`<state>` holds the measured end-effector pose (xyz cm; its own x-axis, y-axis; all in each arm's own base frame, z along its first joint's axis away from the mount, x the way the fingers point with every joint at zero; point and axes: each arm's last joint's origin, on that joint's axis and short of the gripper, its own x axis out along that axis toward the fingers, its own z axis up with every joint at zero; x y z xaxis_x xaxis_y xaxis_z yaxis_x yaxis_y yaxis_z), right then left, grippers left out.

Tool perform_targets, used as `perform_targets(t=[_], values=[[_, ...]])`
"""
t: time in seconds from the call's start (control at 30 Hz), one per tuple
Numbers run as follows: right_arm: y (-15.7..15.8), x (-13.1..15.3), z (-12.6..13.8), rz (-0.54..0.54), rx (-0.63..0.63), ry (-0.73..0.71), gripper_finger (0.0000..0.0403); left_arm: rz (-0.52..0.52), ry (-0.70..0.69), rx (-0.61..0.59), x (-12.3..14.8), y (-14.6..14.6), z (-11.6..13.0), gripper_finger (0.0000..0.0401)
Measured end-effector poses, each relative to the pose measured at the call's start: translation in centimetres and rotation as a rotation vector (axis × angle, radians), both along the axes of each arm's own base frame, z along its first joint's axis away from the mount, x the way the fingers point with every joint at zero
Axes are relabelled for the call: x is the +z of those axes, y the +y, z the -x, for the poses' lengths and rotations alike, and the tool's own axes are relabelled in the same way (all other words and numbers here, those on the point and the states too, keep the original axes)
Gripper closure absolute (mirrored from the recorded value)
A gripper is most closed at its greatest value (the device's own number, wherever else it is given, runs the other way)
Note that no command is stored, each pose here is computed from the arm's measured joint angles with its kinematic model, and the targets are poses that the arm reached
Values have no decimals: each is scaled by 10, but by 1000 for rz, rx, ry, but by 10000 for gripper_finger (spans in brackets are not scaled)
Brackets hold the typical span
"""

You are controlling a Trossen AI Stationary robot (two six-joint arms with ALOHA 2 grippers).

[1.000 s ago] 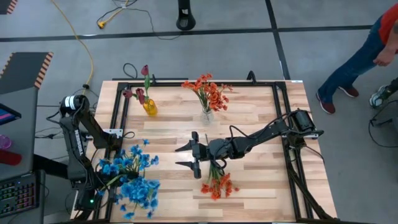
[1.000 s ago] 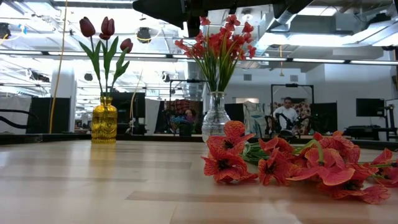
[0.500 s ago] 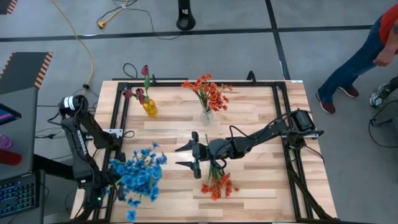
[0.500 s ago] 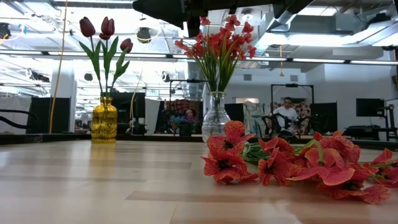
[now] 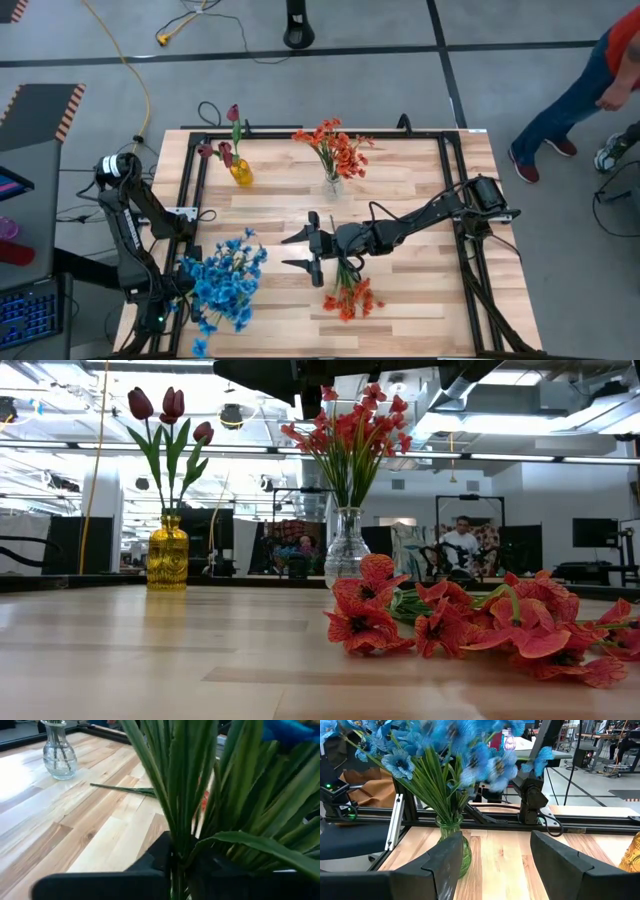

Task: Sort flowers into vase by color
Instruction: Put the blue flowers into the green vase

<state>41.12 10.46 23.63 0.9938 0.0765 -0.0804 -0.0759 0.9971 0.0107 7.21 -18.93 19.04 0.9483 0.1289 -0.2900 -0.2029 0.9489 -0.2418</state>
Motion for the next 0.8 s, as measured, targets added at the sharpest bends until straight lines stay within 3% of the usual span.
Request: perform_targets(t=[0.2, 0.37, 0.63, 0.8], values=[[0, 0, 0, -1, 0, -4, 143, -3, 20, -7, 2, 2, 1, 296], [0, 0, 0, -1, 0, -4, 143, 32, 142, -65, 12, 11, 4, 245], [0, 0, 0, 1, -1, -3, 143, 100, 136, -128, 38, 30, 9, 231], [0, 0, 0, 1, -1, -3, 143, 169, 203, -204, 49, 40, 13, 231]])
